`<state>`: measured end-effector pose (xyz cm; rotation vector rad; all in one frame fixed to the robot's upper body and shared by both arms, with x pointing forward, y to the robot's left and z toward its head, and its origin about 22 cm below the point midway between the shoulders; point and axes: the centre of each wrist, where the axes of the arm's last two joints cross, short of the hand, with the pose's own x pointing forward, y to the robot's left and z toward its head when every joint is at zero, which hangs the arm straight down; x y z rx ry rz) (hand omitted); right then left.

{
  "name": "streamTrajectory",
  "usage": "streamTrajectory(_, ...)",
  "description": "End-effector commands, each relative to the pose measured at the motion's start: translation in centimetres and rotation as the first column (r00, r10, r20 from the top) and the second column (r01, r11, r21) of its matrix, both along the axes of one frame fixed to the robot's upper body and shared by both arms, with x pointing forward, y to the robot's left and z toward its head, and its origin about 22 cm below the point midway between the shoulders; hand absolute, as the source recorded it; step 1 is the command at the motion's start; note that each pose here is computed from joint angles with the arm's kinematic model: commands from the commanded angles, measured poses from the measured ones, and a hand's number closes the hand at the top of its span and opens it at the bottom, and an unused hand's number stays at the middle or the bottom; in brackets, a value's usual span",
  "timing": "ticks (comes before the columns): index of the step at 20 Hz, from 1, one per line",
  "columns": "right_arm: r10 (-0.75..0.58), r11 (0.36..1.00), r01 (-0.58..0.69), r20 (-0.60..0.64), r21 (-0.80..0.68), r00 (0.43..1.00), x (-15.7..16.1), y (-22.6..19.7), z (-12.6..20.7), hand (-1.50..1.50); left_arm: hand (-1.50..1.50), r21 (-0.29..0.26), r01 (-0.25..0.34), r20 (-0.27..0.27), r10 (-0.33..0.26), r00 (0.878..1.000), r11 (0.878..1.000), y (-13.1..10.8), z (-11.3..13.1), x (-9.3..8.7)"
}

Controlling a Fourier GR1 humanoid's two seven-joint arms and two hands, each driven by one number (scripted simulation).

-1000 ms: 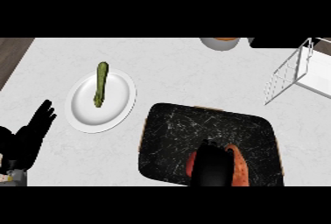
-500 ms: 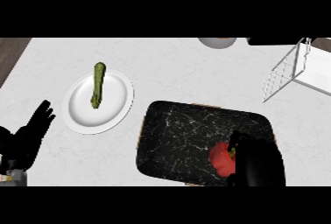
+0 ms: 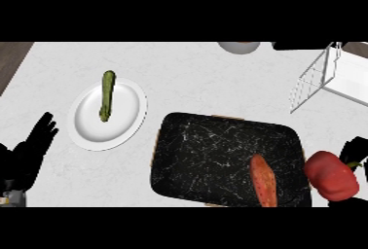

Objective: Pick the bell pepper from the tray and place it in the tiered shelf

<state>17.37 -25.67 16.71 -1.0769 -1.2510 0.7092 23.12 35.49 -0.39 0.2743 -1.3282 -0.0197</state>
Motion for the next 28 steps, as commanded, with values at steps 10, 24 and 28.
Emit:
streamTrajectory(10,-0.034,0.981,-0.012,0.228,0.196,0.973,-3.5,-6.5,9.6,1.5,0.0,0.007,-0.02,-0.017,0.02,1.0,1.0,-0.5,-0.4,-1.0)
streamTrajectory(24,-0.223,0.975,0.207,0.304,0.084,0.926,-2.6,-11.8,21.2,1.5,0.0,-0.006,0.038,-0.002,-0.038,0.999,0.999,-2.3,0.7,-0.2)
streamTrajectory(28,-0.24,0.971,0.236,0.264,0.046,0.934,-0.4,-14.0,22.2,1.5,0.0,-0.002,0.046,0.004,-0.046,0.999,0.999,-0.2,0.5,-0.5)
